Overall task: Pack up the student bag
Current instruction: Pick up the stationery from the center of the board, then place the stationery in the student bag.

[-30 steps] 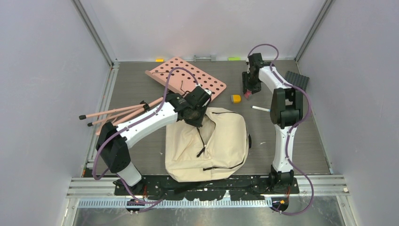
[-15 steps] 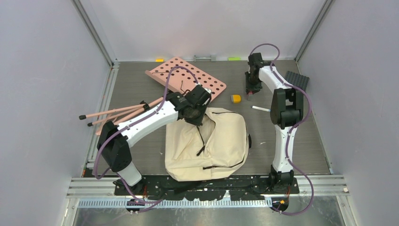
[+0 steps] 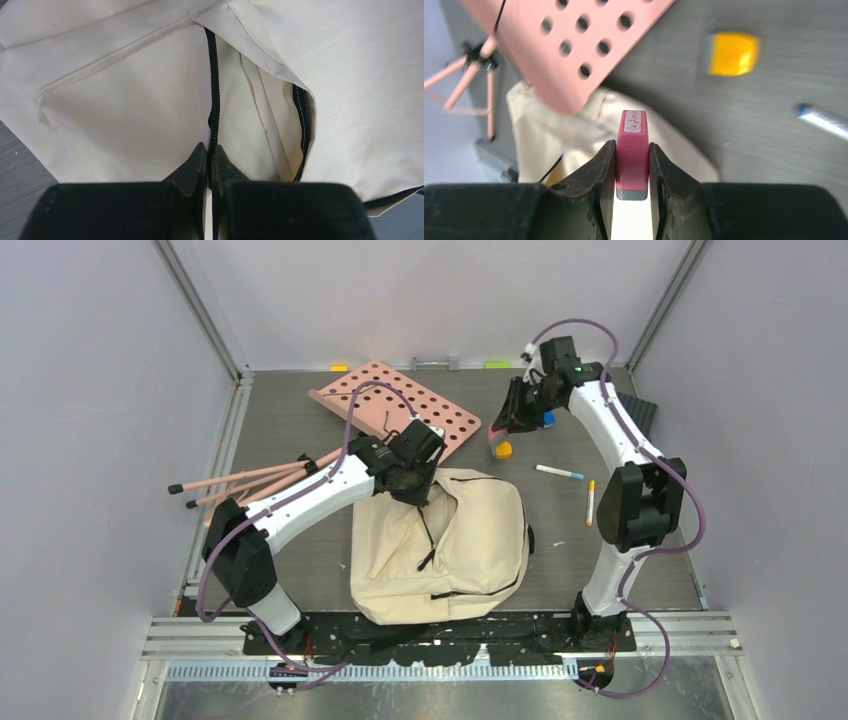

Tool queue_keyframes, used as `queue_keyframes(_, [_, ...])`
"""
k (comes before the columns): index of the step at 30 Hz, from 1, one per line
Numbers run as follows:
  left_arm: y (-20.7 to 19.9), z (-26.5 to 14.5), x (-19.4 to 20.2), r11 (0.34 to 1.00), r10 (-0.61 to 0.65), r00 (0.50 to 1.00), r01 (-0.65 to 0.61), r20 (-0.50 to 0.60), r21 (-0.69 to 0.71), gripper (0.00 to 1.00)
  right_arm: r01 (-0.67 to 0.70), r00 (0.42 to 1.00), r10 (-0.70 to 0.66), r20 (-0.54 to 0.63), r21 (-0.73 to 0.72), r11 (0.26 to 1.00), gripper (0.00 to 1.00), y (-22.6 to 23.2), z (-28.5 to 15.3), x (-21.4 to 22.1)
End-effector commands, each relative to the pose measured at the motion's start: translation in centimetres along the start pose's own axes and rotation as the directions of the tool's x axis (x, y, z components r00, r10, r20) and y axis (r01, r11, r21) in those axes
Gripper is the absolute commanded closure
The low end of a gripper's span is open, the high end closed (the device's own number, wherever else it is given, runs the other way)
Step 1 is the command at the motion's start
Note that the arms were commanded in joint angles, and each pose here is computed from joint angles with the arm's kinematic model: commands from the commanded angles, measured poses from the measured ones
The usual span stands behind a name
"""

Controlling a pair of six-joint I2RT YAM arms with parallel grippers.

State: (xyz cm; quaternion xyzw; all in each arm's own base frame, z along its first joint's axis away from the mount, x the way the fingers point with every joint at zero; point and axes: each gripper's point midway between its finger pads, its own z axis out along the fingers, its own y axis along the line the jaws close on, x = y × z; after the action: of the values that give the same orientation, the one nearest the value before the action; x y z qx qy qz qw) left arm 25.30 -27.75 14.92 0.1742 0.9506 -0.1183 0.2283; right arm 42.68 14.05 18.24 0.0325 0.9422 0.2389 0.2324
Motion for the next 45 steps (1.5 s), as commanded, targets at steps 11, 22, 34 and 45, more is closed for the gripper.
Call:
queue_keyframes(11, [-0.2,-1.7,-2.3,0.997,-0.067,0.989,0.06,0.133,0.055,1.0,0.025,0.875,-0.193,-0.444,-0.358,0.933,0.99,13.3,-1.1,15.9])
queue_keyframes(22, [-0.5,-1.7,-2.3,0.996,-0.064,0.989,0.054,0.134,0.071,1.0,0.053,0.836,-0.206,-0.509,-0.298,0.953,0.75,12.7,0.6,18.5])
queue_keyframes(34, [0.1,-2.0,-1.7,0.995,-0.083,0.987,0.075,0.138,0.06,1.0,0.106,0.867,-0.237,-0.439,-0.302,0.947,0.37,13.7,0.8,17.1])
queue_keyframes(45, [0.4,-2.1,-1.9,0.997,-0.071,0.987,0.065,0.146,0.047,1.0,0.177,0.946,-0.236,-0.222,-0.257,0.95,0.38,14.5,-1.8,12.9])
